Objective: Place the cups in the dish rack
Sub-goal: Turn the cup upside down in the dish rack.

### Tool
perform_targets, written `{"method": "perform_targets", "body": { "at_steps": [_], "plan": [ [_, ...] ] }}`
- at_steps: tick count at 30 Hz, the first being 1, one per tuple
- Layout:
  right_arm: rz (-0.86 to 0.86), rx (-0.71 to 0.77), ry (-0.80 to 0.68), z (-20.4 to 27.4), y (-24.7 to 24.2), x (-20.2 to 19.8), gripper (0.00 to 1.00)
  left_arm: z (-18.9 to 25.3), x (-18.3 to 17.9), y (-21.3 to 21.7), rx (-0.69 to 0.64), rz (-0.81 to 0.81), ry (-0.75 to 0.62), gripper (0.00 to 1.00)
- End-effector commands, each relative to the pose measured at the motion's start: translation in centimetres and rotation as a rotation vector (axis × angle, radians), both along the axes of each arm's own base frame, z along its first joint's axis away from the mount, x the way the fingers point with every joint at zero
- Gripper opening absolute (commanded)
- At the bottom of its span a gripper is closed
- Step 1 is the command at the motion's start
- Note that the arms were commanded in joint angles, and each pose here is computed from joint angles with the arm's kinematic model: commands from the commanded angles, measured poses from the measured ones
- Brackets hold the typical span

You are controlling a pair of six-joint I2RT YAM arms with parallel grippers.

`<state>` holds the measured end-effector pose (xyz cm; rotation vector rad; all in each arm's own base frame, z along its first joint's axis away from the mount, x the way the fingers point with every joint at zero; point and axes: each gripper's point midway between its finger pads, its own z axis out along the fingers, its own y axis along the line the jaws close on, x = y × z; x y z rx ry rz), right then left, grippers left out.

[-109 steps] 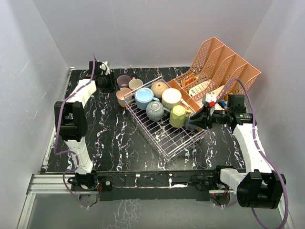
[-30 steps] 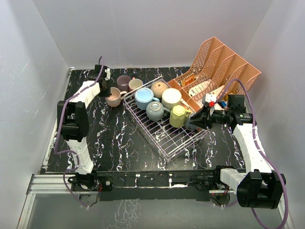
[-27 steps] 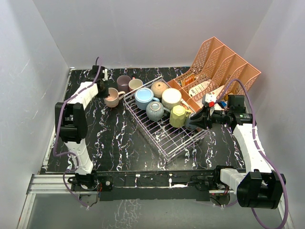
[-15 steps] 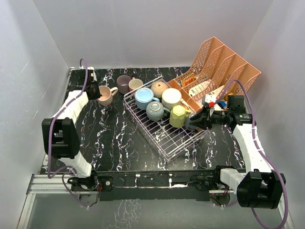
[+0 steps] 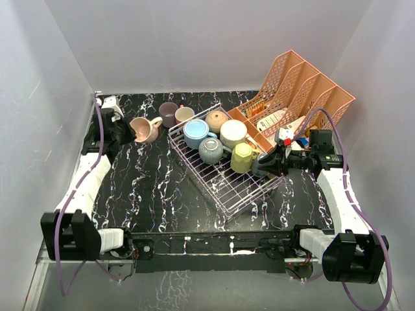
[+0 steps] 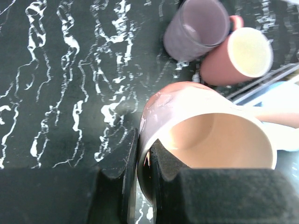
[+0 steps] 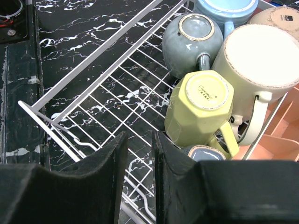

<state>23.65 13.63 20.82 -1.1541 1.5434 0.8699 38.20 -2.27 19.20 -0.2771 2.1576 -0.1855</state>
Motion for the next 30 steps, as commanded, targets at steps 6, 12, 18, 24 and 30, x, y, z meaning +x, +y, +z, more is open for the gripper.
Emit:
{"method": "perform_targets", "body": {
  "at_steps": [6,12,18,24,30],
  "plan": [
    [0.029,0.030,-0.039,0.5,0.3,-0.3,0.30,9.3,-2.7,-5.5,-0.235,-0.239,-0.371,0.00],
    [0.030,0.041,-0.044,0.6,0.1,-0.5,0.31,11.5,-4.4,-8.2,-0.373,-0.363,-0.449,0.00],
    [0.021,0.033,-0.043,0.9,-0.2,-0.5,0.31,14.1,-6.5,-10.8,-0.443,-0.490,-0.559,0.00],
    [0.039,0.012,-0.033,1.6,-0.3,-1.1,0.33,15.7,-8.7,-14.0,-0.400,-0.603,-0.671,0.00],
    [0.061,-0.009,-0.010,3.2,-0.4,-1.5,0.34,15.9,-10.9,-17.2,-0.412,-0.720,-0.741,0.00]
  ]
}}
